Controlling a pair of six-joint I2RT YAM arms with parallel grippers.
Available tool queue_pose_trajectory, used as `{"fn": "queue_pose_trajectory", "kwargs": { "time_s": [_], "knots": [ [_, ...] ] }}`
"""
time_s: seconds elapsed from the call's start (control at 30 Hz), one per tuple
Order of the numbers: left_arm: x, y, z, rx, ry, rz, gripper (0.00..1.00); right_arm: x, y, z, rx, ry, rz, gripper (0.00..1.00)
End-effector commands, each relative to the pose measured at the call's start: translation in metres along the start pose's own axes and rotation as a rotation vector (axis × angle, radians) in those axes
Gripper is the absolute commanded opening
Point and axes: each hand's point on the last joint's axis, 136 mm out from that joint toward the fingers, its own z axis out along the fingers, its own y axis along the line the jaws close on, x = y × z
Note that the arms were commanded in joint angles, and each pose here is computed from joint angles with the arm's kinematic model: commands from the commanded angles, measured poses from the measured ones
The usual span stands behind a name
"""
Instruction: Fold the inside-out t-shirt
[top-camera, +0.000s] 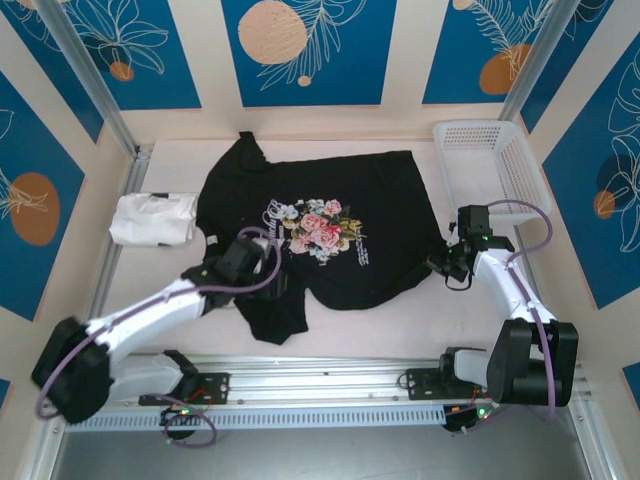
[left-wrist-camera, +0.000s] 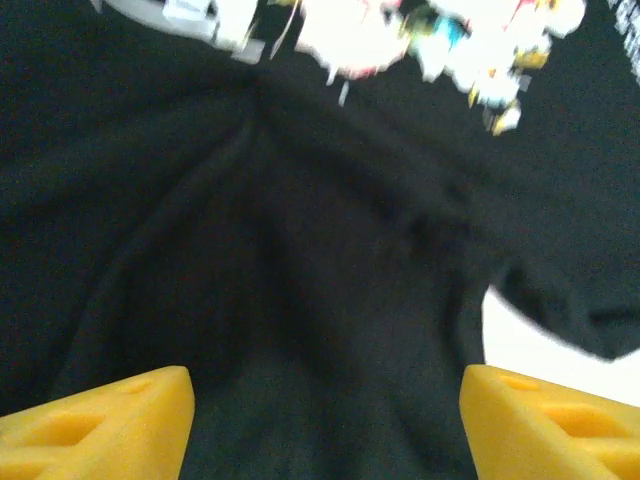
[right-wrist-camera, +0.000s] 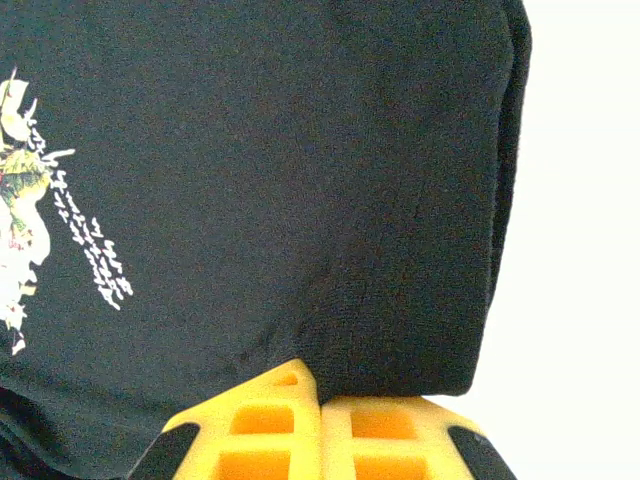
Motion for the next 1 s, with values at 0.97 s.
{"fn": "queue_pose_trajectory", "kwargs": {
  "time_s": [0.97],
  "knots": [
    [0.117, -0.003, 0.017, -0.006, 0.299, -0.073, 0.35, 0.008, 0.005, 0.004, -0.047, 0.035, -0.020, 0.00]
  ]
}}
